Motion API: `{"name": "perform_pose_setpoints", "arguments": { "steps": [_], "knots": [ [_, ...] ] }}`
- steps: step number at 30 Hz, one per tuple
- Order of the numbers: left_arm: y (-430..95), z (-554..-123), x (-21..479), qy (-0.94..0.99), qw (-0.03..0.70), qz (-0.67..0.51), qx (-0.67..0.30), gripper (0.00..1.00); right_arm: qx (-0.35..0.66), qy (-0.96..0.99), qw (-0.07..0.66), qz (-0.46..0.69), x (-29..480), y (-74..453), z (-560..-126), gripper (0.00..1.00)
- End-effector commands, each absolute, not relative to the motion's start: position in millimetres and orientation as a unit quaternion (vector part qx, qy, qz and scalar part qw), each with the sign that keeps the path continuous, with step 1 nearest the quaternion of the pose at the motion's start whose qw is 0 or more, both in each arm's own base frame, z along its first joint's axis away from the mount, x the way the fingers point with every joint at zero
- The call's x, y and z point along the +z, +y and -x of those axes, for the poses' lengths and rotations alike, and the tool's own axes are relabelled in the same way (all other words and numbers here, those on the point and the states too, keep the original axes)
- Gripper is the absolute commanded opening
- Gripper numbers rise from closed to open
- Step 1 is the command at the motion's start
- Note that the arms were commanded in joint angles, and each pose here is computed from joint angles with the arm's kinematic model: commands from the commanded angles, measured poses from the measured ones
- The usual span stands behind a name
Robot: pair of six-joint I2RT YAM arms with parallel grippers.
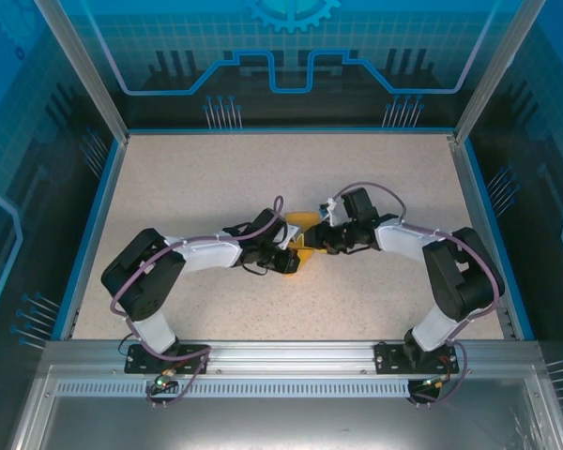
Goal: Fold a paper plane with a square sheet of paper (pick it up from the middle)
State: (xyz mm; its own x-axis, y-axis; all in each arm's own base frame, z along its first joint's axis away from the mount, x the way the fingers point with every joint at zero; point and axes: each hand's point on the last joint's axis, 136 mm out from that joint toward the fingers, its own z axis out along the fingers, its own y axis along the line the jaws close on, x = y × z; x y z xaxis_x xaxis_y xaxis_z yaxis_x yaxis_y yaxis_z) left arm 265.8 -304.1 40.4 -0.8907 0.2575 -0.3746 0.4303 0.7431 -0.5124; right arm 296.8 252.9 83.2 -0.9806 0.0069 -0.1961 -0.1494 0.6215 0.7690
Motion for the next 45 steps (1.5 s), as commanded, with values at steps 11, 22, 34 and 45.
{"name": "perform_pose_setpoints", "arguments": {
  "steps": [11,22,34,45],
  "knots": [
    [-306,-267,43,0.919,0.126,-0.173,-0.331,0.06,0.396,0.908,0.104,0.084,74,258,-358,0.36],
    [-300,-272,45,0.919,0.122,-0.160,-0.339,0.07,0.328,0.937,0.061,0.102,20,254,-367,0.26],
    [-291,-282,35,0.927,0.110,-0.134,-0.331,0.08,0.290,0.948,0.040,0.123,2,249,-360,0.20],
    [-289,-289,31,0.932,0.104,-0.128,-0.324,0.09,0.287,0.948,0.039,0.132,1,249,-358,0.18]
  ]
}}
